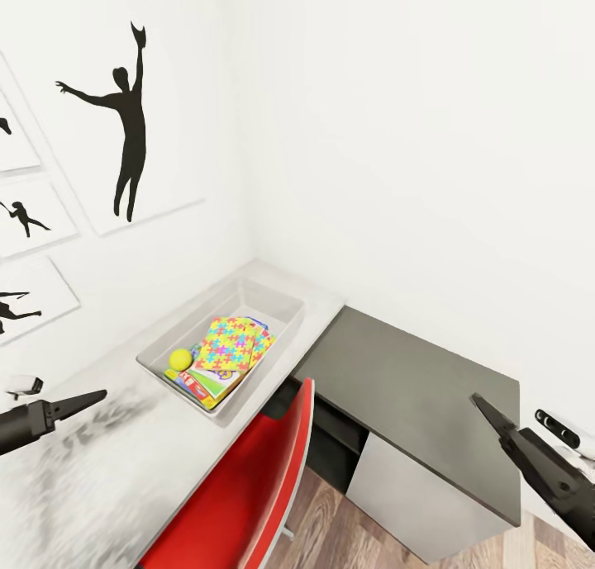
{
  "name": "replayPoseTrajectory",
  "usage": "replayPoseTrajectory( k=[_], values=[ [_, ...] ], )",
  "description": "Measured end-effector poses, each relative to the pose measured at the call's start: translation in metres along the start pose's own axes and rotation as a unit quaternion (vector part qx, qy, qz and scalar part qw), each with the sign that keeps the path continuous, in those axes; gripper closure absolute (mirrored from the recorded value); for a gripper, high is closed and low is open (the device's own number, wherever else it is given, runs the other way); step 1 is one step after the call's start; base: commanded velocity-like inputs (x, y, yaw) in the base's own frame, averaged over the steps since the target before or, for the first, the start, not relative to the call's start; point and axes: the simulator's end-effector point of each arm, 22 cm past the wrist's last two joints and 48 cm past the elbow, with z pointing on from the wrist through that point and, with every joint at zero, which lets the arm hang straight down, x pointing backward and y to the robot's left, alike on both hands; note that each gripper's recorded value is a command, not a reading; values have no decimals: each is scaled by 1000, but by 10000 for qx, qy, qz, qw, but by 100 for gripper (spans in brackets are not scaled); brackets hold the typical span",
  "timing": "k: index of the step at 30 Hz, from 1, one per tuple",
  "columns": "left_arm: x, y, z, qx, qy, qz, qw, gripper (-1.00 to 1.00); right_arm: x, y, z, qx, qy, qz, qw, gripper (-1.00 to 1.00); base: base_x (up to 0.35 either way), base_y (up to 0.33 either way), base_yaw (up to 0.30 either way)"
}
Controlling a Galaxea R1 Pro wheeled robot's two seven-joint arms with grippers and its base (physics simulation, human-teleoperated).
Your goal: Put all the toys in the child's room - the three board games (two on the bed and one on the table), the two jigsaw puzzles on the table, and the tennis ball on the table - inside the toy box on the table in the child's room.
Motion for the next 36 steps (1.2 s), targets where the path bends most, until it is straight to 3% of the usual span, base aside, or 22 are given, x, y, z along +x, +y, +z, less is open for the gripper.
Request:
replayPoseTrajectory(
  k=[14, 36],
  values=[
    [-3, -2, -3, -11, -13, 39, 10000, -100, 5, -4, 0, 105, 121, -18, 9999, -100, 0, 0, -23],
    [-15, -22, -9, 208, -199, 178, 9994, -100, -2, 10, 3, -56, 71, -128, 9999, -100, -75, 0, -146]
  ],
)
